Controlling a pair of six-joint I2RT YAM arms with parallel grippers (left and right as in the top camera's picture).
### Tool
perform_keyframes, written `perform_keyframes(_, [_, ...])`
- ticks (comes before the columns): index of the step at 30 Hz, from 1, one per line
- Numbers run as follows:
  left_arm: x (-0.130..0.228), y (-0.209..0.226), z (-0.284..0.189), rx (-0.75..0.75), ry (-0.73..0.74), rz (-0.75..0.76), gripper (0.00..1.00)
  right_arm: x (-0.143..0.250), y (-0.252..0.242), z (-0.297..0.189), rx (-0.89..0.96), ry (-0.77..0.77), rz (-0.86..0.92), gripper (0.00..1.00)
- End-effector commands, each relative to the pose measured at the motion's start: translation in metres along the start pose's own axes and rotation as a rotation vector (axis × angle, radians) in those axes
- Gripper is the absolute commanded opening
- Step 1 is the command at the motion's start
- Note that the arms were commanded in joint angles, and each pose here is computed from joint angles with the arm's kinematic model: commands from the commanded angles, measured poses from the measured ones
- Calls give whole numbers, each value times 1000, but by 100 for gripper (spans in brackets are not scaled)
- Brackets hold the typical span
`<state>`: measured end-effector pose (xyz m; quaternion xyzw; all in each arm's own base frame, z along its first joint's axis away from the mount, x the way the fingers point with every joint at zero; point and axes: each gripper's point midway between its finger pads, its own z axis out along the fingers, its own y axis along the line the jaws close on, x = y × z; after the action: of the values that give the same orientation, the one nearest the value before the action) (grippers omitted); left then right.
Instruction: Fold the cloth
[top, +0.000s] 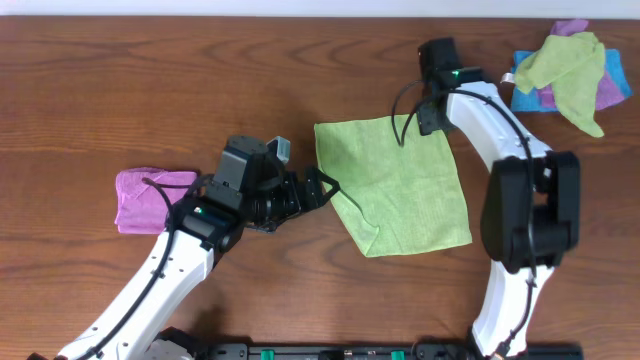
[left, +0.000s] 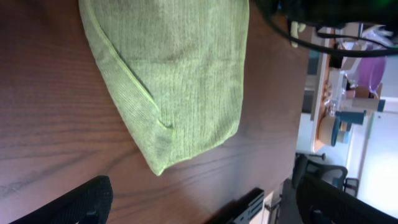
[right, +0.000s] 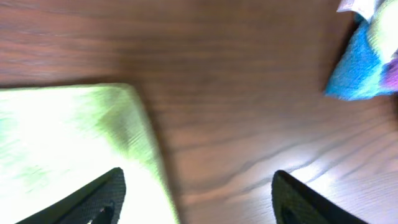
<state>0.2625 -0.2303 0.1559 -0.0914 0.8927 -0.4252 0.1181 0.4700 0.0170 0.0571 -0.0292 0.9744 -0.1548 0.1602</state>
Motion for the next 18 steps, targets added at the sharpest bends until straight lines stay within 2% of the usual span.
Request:
perform_keyframes(1, [3, -15, -2, 16, 8, 88, 96, -31, 7, -80, -252, -150, 156, 79])
perform_keyframes(4, [9, -12, 0, -82, -10, 136, 96, -23, -15, -119, -271, -181, 179, 81])
perform_keyframes(8, [20, -13, 5, -172, -34, 201, 96, 0, -44, -145, -275, -169, 215, 81])
perform_keyframes(13, [31, -13, 9, -200, -27, 234, 96, 38, -65, -151, -347, -140, 274, 81])
perform_keyframes(18, [28, -2, 24, -237, -8, 252, 96, 79, -58, -148, -478, -136, 317, 82])
